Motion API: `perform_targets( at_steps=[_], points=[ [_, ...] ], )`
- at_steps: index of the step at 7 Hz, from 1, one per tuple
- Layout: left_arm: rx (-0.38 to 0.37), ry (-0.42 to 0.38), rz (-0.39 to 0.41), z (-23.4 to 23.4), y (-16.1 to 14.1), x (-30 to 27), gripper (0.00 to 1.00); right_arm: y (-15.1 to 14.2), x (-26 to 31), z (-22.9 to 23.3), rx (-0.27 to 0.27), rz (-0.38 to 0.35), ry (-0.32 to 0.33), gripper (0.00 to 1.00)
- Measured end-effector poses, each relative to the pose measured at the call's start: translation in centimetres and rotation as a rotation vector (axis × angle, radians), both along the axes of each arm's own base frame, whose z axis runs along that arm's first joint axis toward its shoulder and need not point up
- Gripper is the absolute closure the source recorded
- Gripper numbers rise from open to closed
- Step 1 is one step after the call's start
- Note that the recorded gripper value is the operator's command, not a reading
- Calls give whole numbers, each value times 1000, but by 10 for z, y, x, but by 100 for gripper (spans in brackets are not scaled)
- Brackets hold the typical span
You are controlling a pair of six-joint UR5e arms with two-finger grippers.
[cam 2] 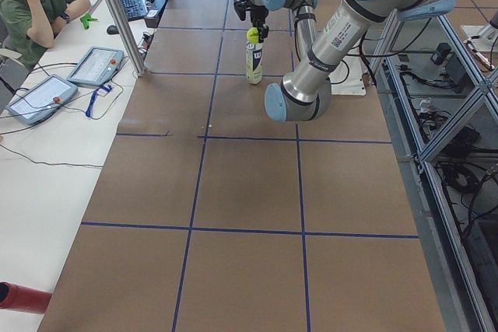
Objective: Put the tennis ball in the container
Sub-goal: 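Lower the ball into the cup and open the left gripper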
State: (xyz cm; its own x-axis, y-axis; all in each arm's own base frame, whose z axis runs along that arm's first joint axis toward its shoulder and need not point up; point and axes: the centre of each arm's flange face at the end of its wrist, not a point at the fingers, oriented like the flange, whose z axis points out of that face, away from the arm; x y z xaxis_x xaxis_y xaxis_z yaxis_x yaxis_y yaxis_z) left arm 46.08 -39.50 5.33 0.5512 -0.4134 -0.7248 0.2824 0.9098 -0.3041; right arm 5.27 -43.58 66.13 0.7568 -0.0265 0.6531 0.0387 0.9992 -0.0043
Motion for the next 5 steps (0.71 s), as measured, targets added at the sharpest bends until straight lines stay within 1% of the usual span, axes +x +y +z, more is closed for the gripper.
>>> perform_targets(
  at_steps=[1, 2, 5],
  points=[
    [-2, -3, 1, 0, -1, 2, 16, 0, 0, 0, 0, 0, 0, 0],
    [-3, -3, 1, 0, -1, 2, 0, 0, 0, 0, 0, 0, 0, 0],
    [1, 3, 1, -2, -1, 0, 0, 0, 0, 0, 0, 0, -1, 0]
  ],
)
